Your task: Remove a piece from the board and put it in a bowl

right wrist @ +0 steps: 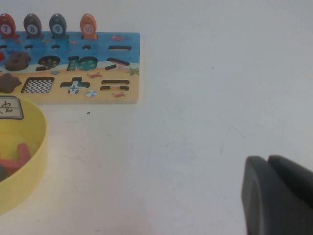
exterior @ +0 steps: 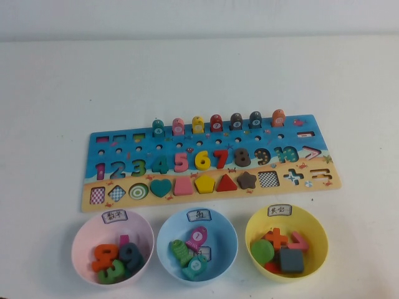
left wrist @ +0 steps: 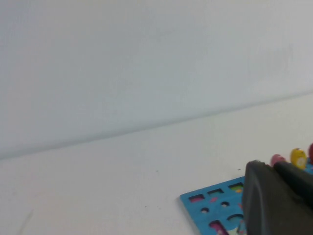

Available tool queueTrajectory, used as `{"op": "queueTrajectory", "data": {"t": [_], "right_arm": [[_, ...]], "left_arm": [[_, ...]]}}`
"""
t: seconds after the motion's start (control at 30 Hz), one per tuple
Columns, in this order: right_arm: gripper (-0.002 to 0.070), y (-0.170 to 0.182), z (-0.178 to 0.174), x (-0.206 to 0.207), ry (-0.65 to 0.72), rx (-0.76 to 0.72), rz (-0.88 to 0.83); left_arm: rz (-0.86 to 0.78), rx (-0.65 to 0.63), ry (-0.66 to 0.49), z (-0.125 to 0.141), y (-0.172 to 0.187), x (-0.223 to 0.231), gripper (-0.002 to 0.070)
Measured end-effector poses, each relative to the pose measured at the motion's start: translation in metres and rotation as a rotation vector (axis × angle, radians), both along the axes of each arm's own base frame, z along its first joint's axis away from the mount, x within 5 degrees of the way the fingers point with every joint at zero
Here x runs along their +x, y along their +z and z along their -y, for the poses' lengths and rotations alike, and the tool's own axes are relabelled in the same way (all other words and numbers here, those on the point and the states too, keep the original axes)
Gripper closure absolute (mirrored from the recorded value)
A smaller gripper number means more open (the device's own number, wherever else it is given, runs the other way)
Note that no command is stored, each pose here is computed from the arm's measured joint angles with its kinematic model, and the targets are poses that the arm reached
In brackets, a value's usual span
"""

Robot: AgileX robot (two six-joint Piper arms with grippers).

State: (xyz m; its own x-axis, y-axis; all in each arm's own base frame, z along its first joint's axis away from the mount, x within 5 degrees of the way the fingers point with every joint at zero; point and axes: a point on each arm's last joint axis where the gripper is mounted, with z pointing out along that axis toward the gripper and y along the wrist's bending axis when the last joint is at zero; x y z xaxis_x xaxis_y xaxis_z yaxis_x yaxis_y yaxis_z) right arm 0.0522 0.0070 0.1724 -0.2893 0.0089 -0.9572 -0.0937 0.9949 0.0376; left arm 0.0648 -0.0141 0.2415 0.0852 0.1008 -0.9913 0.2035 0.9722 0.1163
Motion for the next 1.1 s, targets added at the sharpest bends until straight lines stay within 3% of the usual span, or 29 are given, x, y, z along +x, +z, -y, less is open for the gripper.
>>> {"op": "queueTrajectory", "data": {"t": [0.27, 0.73, 1.1], "right_arm": [[0.0694, 0.0, 0.0, 0.0, 0.0, 0.0, 0.0], [0.0694, 0.0, 0.0, 0.0, 0.0, 0.0, 0.0], [0.0694, 0.0, 0.0, 0.0, 0.0, 0.0, 0.0]], "left_arm": [[0.022, -0.034, 0.081, -0.007, -0.031, -0.009, 0.0678], [-0.35, 0.043, 0.065, -0.005, -0.069, -0.013, 0.0678], [-0.356, 0.05, 0.064, -0.005, -0.069, -0.013, 0.0678]]}}
